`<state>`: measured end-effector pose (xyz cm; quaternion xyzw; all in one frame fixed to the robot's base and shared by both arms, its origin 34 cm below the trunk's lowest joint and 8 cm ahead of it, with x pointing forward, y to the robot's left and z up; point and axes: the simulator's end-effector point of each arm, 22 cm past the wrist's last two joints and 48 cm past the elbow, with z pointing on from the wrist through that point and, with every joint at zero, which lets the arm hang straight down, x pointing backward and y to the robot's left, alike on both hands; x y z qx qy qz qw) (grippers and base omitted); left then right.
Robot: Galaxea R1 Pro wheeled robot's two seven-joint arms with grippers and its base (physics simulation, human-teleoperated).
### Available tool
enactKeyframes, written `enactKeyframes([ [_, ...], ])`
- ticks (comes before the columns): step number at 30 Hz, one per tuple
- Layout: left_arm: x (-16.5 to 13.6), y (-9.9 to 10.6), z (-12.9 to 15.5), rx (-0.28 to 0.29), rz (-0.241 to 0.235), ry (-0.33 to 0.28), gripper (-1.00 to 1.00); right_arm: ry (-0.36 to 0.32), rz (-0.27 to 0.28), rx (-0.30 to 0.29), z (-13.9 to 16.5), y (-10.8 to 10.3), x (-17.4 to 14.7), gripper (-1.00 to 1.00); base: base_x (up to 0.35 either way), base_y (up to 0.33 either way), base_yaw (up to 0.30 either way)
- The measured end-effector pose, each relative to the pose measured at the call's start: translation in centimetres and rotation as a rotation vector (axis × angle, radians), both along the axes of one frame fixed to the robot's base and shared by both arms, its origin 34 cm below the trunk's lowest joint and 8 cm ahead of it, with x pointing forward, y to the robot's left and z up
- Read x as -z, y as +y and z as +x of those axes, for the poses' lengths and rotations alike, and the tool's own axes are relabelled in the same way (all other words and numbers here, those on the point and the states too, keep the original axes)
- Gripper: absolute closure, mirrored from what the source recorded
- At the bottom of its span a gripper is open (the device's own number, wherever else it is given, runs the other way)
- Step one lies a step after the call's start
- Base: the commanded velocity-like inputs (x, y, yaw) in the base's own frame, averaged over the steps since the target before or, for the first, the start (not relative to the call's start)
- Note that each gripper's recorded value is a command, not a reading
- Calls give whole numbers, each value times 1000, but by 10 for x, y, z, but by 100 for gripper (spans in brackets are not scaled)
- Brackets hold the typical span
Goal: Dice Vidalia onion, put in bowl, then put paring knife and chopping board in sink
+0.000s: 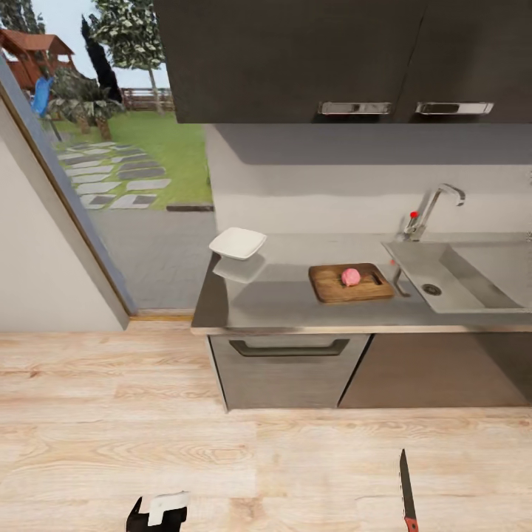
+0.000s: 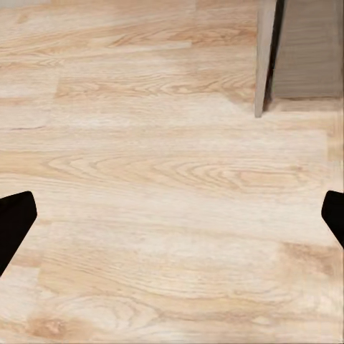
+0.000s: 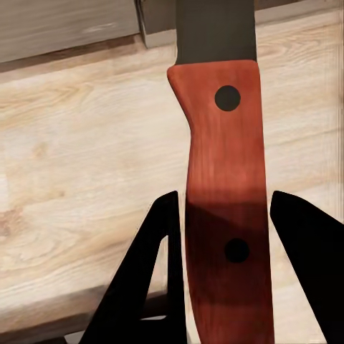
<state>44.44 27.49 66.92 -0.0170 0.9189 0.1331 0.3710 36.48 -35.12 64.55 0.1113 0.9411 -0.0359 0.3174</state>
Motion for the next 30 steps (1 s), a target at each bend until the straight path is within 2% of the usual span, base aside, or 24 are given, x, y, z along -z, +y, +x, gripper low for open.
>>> enactKeyframes([
  [30,0,5,0,-1,6,2,-100,2,3,-6,0,3,1,100,0,-303,0],
])
